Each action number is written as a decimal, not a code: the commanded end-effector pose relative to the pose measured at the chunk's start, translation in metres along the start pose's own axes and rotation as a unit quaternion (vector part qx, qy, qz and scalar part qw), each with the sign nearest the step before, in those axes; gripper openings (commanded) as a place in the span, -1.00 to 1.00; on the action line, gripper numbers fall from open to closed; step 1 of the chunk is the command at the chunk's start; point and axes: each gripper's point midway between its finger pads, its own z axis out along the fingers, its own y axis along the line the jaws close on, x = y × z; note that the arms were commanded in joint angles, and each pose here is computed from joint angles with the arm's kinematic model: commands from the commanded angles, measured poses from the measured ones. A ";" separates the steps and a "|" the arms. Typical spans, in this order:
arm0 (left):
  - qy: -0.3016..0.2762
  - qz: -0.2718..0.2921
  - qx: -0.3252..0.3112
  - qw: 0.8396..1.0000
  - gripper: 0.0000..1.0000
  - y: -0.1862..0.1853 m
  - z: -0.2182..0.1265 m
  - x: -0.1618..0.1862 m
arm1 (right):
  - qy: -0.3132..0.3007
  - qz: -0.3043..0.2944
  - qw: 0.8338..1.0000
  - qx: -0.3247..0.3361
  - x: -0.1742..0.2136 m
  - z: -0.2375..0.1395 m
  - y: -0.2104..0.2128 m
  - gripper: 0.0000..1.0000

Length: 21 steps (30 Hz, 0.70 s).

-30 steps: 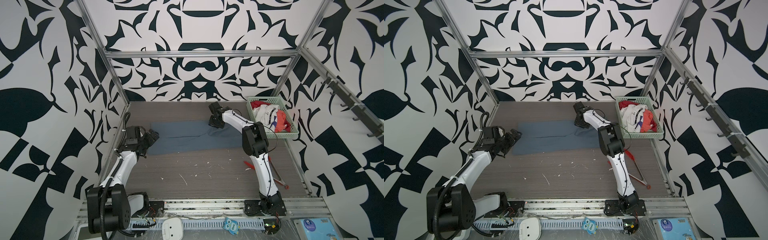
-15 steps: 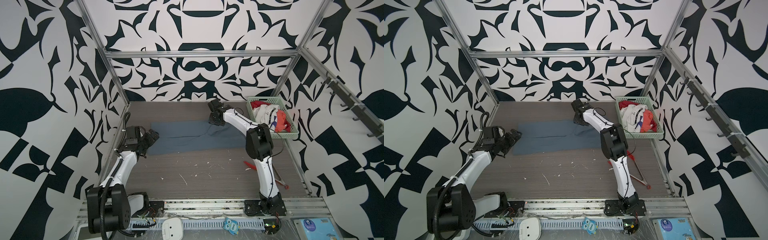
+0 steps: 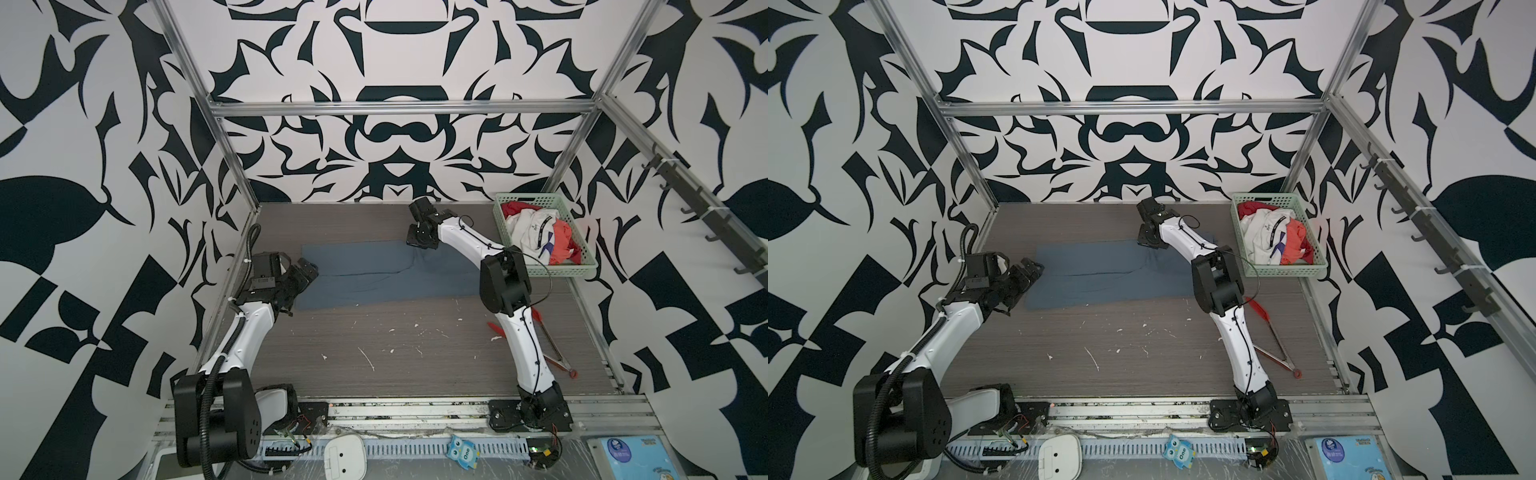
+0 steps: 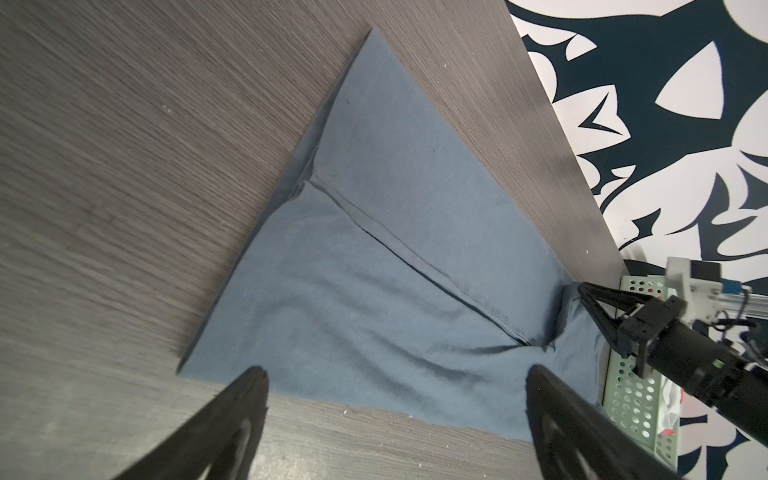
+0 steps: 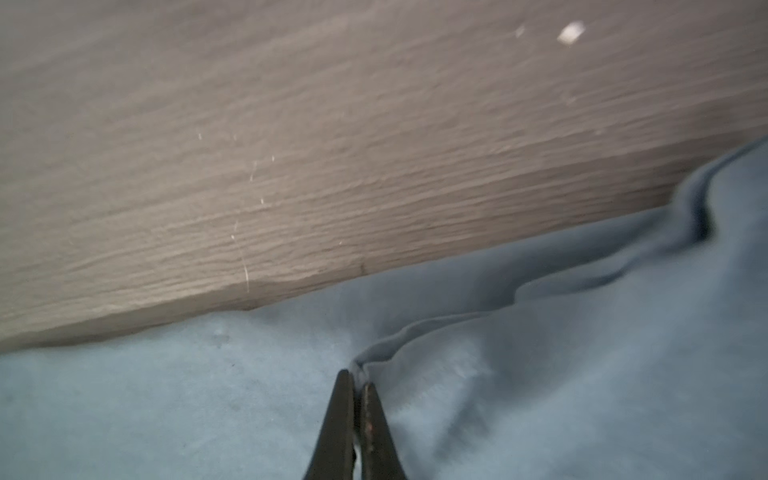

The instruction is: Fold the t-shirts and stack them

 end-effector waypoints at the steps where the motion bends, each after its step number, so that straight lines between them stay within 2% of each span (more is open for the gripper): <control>1: 0.011 0.004 -0.001 1.000 0.99 0.004 0.002 0.006 | -0.016 -0.010 0.999 -0.030 -0.011 -0.017 0.017 -1.00; 10: 0.015 0.002 -0.001 1.000 0.99 0.005 0.004 0.009 | -0.027 -0.011 0.998 -0.048 -0.019 -0.020 0.025 -1.00; 12: 0.015 0.002 -0.001 1.000 0.99 0.006 0.004 0.009 | -0.022 -0.012 0.998 -0.049 -0.017 -0.018 0.026 -0.92; 15: 0.014 0.002 -0.001 1.000 0.99 0.005 0.004 0.008 | -0.018 -0.012 0.998 -0.054 -0.015 -0.017 0.027 -0.90; 17: 0.015 0.003 0.000 1.000 0.99 0.005 0.004 0.008 | -0.022 -0.015 0.998 -0.058 -0.017 -0.021 0.029 -0.79; 21: 0.014 0.004 0.001 1.000 0.99 0.004 0.004 0.007 | -0.048 -0.030 0.997 -0.055 -0.029 -0.039 0.029 -0.35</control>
